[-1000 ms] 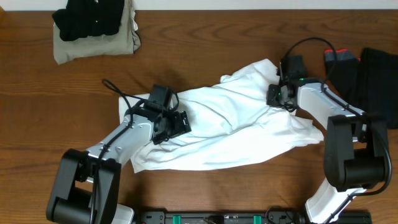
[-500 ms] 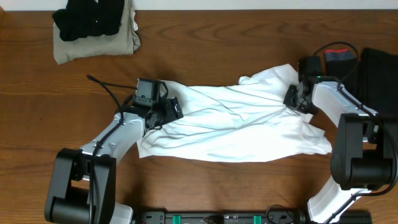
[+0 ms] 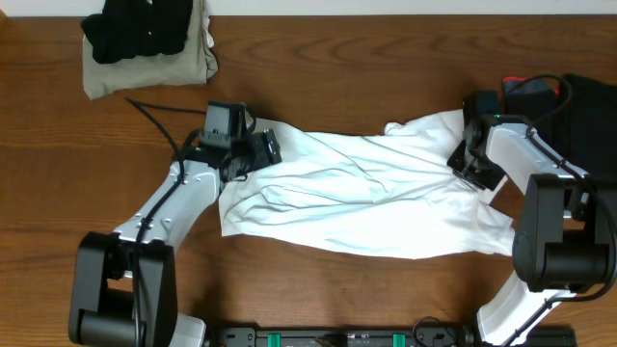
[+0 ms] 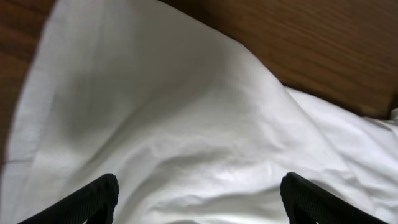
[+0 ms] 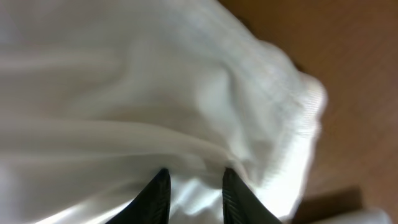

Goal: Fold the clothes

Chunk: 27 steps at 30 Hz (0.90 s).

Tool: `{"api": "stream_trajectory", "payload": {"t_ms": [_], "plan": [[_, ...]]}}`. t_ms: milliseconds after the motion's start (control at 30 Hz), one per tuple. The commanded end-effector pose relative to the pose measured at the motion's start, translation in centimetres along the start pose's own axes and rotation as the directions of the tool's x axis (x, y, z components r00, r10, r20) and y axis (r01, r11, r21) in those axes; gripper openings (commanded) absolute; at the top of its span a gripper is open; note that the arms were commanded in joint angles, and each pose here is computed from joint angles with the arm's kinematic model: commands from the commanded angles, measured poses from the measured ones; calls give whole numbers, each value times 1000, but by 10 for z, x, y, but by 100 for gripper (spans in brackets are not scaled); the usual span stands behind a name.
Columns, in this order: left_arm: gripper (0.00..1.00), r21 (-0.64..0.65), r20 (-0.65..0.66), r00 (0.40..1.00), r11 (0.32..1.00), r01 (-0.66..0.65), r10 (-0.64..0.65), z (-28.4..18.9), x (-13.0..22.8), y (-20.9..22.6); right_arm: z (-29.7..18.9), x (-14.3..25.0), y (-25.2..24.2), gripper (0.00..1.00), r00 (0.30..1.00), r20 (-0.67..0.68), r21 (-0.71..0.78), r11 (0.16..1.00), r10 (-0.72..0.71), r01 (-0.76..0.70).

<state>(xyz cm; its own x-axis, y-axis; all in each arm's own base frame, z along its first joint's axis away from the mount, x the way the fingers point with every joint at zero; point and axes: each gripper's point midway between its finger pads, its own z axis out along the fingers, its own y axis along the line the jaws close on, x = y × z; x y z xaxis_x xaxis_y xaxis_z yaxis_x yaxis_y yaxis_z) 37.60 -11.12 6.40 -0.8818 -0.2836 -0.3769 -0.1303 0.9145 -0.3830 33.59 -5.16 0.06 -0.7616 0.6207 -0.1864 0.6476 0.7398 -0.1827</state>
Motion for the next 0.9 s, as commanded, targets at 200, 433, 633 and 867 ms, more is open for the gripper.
{"api": "stream_trajectory", "payload": {"t_ms": [200, 433, 633, 867], "plan": [[86, -48, -64, 998, 999, -8, 5, -24, -10, -7, -77, -49, -5, 57, 995, 69, 13, 997, 70, -71], [86, -89, -145, 989, 996, 1, -14, -57, 13, -2, -140, -37, -18, 75, 1000, 19, -50, 998, -24, 25], [86, -107, -255, 967, 994, -23, -5, -94, 55, -6, -172, 2, -50, 74, 998, -66, -33, 999, -18, 16], [86, -82, -371, 922, 985, -149, 109, -103, 103, -33, -183, 40, -94, 78, 986, -63, 39, 988, 152, -149]]}}
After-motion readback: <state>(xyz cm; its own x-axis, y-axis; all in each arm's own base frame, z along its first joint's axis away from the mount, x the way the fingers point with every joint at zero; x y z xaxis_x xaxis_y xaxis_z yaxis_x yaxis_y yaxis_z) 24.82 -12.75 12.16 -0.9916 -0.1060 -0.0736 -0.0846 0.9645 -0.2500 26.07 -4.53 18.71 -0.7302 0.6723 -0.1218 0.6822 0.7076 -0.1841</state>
